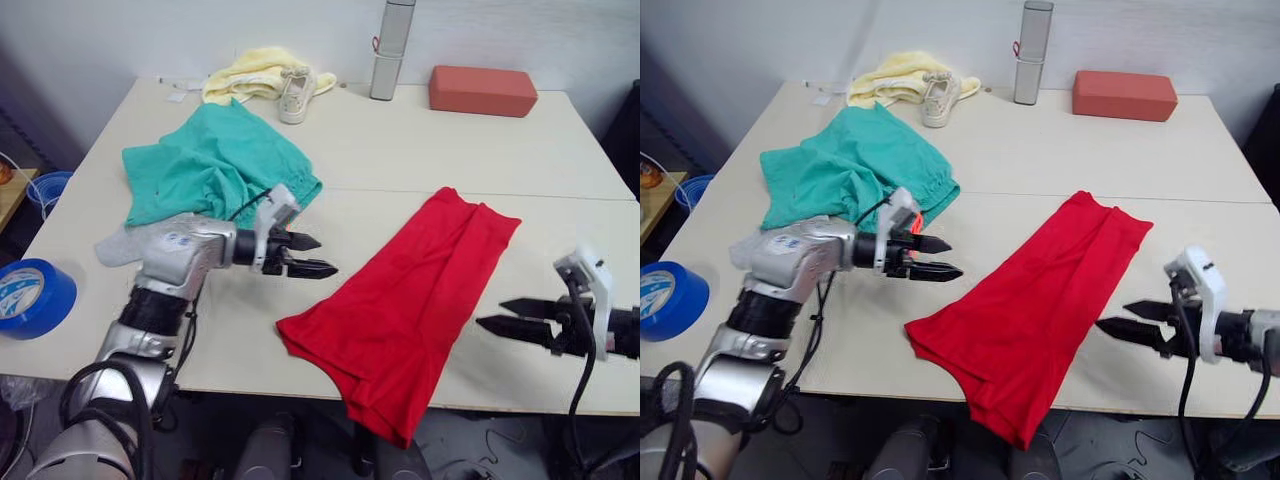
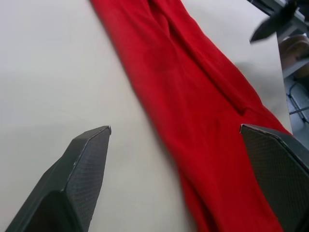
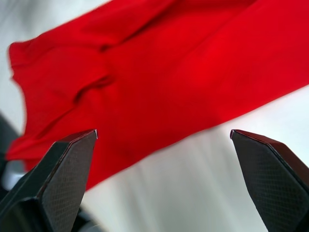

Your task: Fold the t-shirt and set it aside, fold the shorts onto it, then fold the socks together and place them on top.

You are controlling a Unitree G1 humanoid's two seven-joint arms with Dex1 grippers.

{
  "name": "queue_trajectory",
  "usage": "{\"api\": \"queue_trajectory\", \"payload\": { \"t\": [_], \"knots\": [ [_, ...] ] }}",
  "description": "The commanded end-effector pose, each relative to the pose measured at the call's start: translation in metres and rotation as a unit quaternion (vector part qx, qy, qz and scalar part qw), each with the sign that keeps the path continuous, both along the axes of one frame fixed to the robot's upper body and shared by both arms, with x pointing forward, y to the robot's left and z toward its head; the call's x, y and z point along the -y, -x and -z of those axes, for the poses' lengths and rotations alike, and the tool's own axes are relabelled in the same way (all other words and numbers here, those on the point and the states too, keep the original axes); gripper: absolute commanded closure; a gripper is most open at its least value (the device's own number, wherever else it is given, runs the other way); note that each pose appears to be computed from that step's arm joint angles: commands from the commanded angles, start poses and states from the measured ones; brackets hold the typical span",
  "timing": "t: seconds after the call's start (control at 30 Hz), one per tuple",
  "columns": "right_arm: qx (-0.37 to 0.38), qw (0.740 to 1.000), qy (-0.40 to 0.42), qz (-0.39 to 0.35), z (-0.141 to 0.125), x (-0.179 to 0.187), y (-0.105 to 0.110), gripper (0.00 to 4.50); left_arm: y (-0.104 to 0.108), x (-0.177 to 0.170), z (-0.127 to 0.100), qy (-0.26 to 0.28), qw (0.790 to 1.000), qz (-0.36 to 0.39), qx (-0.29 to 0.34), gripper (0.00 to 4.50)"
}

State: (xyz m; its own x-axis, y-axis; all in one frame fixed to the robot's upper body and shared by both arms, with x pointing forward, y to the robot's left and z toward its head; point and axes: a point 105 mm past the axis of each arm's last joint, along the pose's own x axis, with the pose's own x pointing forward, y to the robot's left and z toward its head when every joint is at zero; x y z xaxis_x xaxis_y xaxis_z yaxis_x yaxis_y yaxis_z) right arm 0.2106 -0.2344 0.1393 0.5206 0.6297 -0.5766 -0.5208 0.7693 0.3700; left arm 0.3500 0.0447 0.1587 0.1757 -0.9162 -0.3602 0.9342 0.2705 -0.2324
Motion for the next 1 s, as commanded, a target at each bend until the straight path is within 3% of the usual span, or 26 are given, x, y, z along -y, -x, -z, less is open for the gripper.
{"api": "queue_trajectory", "payload": {
  "t": [0.03, 0.27, 0.47, 0.67, 0.87, 1.0],
  "knots": [
    [-0.022, 1.0, -0.008, -0.001, 0.005, -0.014, 0.02, 0.0, -0.016, 0.019, -0.005, -0.017, 0.999, -0.004, 0.027, 0.02],
    [-0.04, 0.999, -0.018, 0.001, 0.028, -0.039, 0.043, 0.0, -0.033, 0.057, -0.004, -0.004, 1.0, 0.004, 0.023, 0.02],
    [-0.043, 0.998, -0.029, 0.027, 0.041, -0.054, 0.047, 0.0, -0.044, 0.08, 0.007, -0.015, 1.0, -0.02, 0.017, 0.02],
    [-0.05, 0.998, -0.034, 0.031, 0.048, -0.066, 0.049, 0.0, -0.039, 0.086, 0.024, -0.052, 0.999, -0.01, -0.005, 0.02],
    [-0.055, 0.997, -0.041, 0.04, 0.059, -0.087, 0.046, 0.0, -0.027, 0.099, 0.036, -0.043, 0.998, 0.01, -0.041, 0.02],
    [-0.051, 0.996, -0.041, 0.061, 0.063, -0.091, 0.037, 0.18, -0.023, 0.103, 0.044, -0.037, 0.998, 0.016, -0.042, 0.88]
  ]
}}
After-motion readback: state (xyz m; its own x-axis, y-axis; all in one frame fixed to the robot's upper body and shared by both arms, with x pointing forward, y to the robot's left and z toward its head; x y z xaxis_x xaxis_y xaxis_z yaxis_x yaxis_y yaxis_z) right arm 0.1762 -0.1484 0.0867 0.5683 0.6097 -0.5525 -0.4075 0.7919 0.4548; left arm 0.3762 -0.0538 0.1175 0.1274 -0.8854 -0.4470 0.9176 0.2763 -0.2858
